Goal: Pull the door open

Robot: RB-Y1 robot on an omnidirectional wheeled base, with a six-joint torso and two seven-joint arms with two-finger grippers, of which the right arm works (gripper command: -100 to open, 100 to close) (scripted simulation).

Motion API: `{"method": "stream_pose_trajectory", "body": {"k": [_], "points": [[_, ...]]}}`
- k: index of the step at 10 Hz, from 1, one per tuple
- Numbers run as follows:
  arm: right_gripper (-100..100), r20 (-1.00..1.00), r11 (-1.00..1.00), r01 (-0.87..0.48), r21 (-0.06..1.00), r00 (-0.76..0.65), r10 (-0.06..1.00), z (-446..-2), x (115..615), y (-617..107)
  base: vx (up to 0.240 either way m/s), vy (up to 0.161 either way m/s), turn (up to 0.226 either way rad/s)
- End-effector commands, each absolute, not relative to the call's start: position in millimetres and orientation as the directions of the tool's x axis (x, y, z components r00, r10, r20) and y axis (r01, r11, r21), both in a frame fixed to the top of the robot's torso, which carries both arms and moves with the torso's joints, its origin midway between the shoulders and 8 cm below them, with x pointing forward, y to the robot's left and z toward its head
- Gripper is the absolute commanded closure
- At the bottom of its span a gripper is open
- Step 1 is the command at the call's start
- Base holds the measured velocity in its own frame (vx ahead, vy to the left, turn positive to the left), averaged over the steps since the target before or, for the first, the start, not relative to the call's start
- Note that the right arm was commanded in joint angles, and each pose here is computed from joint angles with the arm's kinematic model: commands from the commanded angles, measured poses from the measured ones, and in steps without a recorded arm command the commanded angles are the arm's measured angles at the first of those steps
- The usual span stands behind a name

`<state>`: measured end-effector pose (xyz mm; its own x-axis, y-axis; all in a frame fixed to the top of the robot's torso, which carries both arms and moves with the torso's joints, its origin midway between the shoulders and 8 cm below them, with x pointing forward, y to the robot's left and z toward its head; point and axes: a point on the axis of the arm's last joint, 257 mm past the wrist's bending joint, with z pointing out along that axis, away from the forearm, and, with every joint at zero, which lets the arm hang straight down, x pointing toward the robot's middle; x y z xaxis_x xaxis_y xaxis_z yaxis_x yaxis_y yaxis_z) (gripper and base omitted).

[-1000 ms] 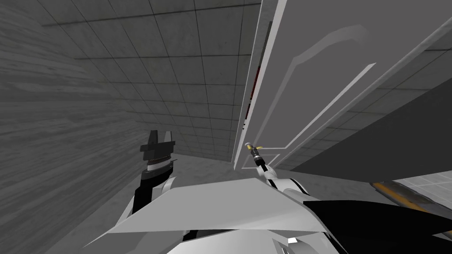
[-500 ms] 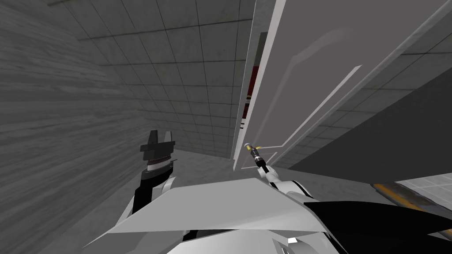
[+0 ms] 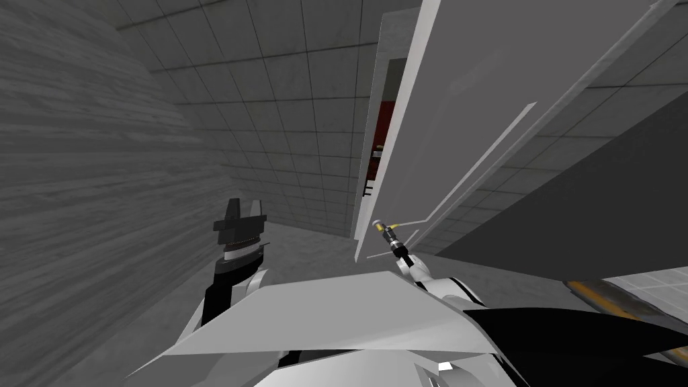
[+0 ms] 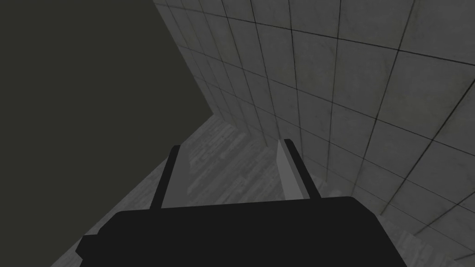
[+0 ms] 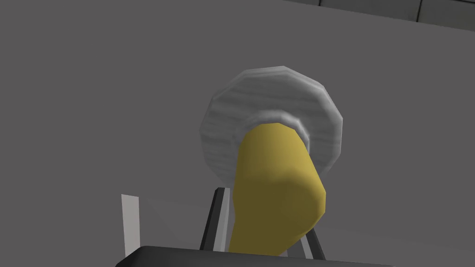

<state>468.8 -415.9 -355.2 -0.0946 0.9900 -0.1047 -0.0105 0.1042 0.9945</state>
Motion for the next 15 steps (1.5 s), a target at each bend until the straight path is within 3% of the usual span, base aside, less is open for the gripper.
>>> {"method": "stream_pose_trajectory", "body": {"k": [1,4,9,15], "points": [[100,-0.103,0.102,-0.016,0.995,-0.133,0.986,-354.6,462.0,-411.5,-0.188,-0.095,0.075],[100,-0.101,0.100,-0.013,0.995,-0.152,0.983,-355.9,457.3,-409.8,-0.140,-0.076,0.033],[100,-0.101,0.099,-0.017,0.995,-0.188,0.977,-357.0,425.2,-423.8,-0.197,-0.104,0.205],[100,-0.102,0.099,-0.022,0.995,-0.211,0.972,-355.0,405.2,-433.0,-0.121,-0.070,0.110]]}}
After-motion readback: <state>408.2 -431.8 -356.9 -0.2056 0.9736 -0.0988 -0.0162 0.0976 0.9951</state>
